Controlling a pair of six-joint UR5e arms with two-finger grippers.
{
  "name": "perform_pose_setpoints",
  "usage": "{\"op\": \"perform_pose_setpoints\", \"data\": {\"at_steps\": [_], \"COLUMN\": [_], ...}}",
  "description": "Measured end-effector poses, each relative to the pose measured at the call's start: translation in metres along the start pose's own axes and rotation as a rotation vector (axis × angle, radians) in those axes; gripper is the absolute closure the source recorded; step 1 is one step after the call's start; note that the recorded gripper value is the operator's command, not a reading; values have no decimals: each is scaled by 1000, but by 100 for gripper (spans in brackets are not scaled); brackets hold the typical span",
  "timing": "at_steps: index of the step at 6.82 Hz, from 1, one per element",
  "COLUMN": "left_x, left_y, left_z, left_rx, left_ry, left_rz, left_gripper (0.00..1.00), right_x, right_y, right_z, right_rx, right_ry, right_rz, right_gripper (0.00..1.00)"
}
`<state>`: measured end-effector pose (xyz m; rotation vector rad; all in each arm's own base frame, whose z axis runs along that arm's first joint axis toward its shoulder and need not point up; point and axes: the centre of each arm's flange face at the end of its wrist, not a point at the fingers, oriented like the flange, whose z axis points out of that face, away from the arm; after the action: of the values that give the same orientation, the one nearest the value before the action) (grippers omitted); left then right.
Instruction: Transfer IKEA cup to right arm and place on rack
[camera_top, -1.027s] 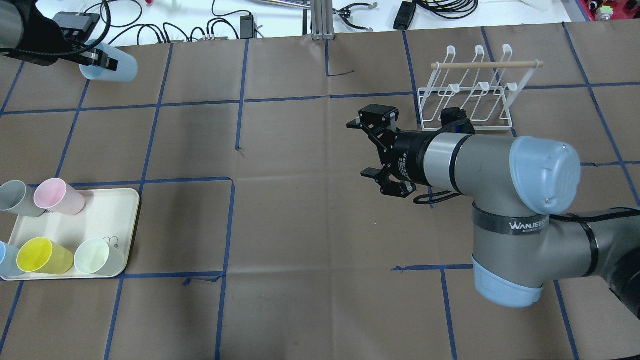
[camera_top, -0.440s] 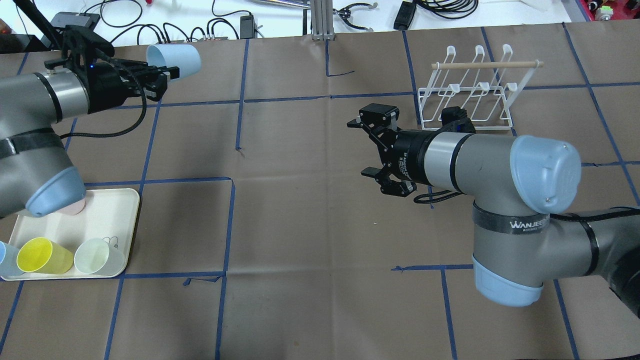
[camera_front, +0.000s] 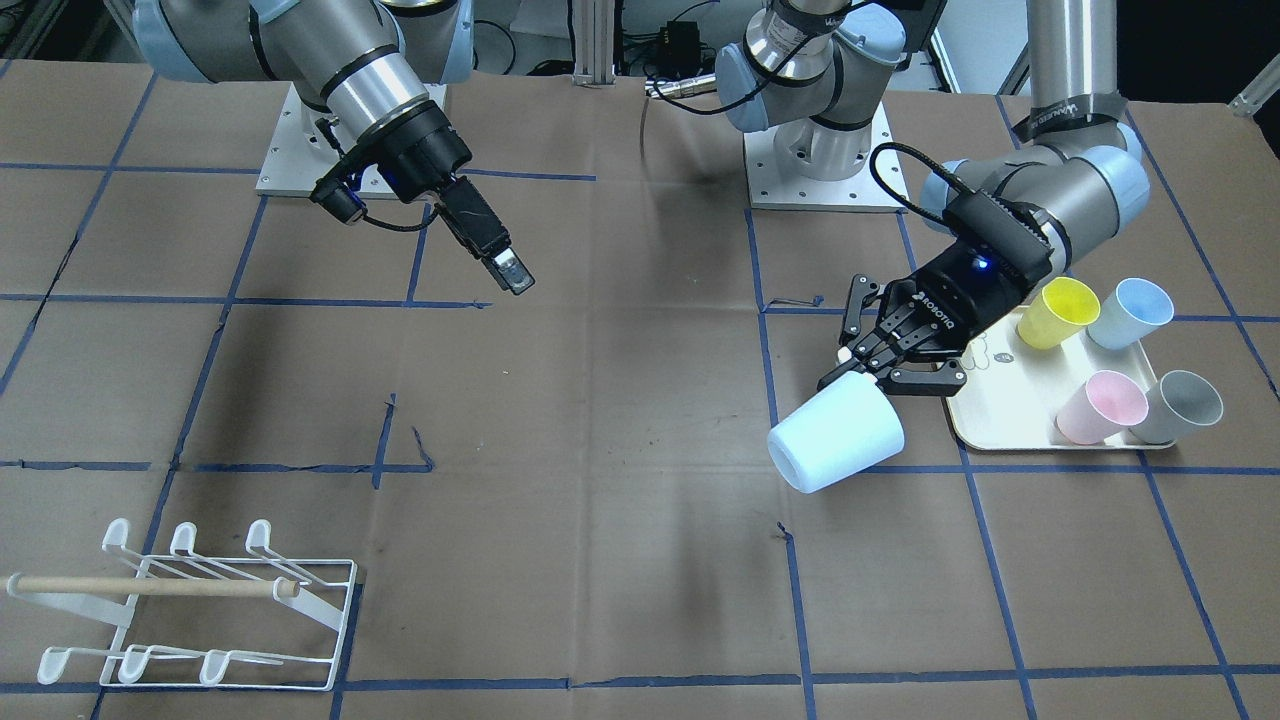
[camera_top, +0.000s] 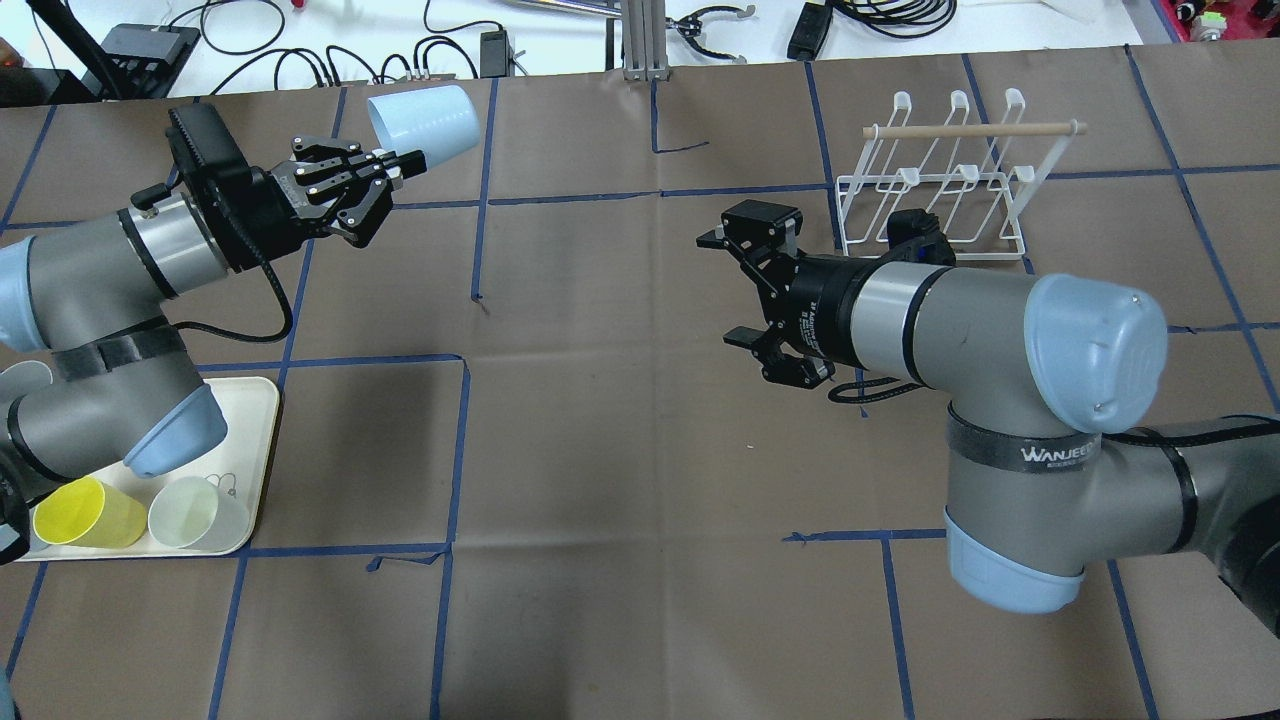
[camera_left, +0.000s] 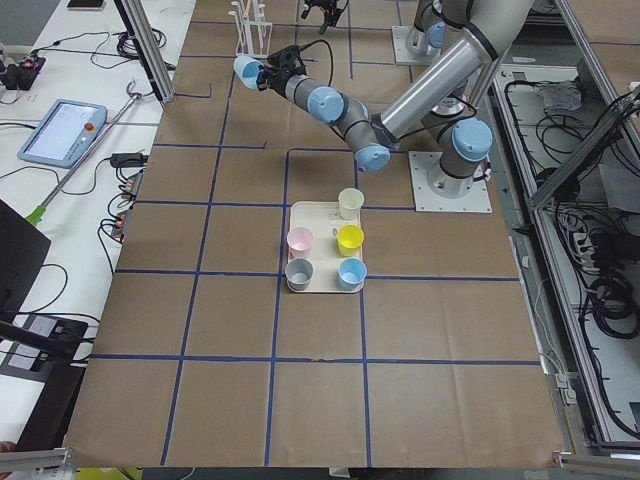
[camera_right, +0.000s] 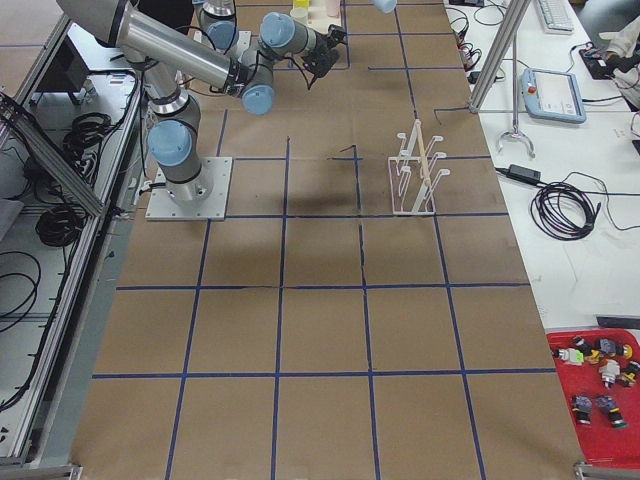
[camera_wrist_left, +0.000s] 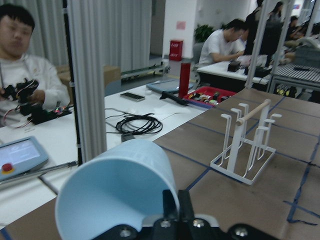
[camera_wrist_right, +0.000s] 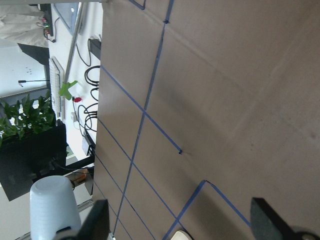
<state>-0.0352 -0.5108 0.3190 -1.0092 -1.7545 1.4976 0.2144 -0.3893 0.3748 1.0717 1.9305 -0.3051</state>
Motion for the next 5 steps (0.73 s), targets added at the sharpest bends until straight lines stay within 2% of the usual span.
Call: {"op": "perform_pose_setpoints", "data": {"at_steps": [1,2,3,5], "left_x": [6,12,15,39], "left_y": [19,29,29,23], "left_z": [17,35,52,95], "left_rx": [31,42,32,-49], "left_ry": [43,74,81,24], "left_rz": [37,39,13,-57], "left_gripper": [100,100,100,100], "right_x": [-7,-10,-11,-9], "right_y": [3,5,5,4], "right_z": [-7,-11,-12,-10], "right_rx": [18,26,30,26], "right_ry": [-67,-99,-110,-106], "right_rz": [-44,-63,-69,-67], "right_gripper": [0,0,0,0]}}
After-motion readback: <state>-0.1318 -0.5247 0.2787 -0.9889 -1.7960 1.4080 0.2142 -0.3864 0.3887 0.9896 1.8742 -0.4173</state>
